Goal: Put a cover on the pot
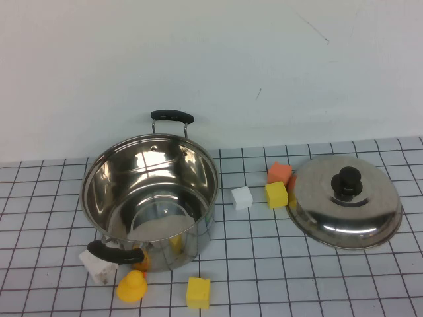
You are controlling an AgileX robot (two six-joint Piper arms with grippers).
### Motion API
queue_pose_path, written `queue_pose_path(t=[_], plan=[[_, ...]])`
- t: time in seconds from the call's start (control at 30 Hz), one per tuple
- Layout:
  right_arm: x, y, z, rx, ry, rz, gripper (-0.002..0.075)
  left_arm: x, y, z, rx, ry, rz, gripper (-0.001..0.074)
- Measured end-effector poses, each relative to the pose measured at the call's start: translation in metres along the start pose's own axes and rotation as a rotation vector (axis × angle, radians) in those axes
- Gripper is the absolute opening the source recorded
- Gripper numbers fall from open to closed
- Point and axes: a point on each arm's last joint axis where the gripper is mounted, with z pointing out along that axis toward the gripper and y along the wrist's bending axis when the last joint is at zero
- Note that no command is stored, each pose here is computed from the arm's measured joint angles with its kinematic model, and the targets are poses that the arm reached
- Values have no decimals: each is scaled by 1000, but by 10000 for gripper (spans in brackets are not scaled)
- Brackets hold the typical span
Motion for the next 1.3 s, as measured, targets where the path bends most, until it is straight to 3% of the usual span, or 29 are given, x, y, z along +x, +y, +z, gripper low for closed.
queue_pose_path(t=[0.8,0.97,1.13,1.23,1.3], plan=[[0,1,0,-16,-3,38,92,0,0,0,0,0,0,-3],[-4,12,-1,-143,-31,338,92,0,0,0,0,0,0,-3],[-18,26,-5,-363,-74,874,92,0,0,0,0,0,3,-3],[-22,25,-6,-388,-112,973,92,0,0,0,0,0,3,-3],[-24,23,-6,-367,-148,938,92,0,0,0,0,0,3,-3]])
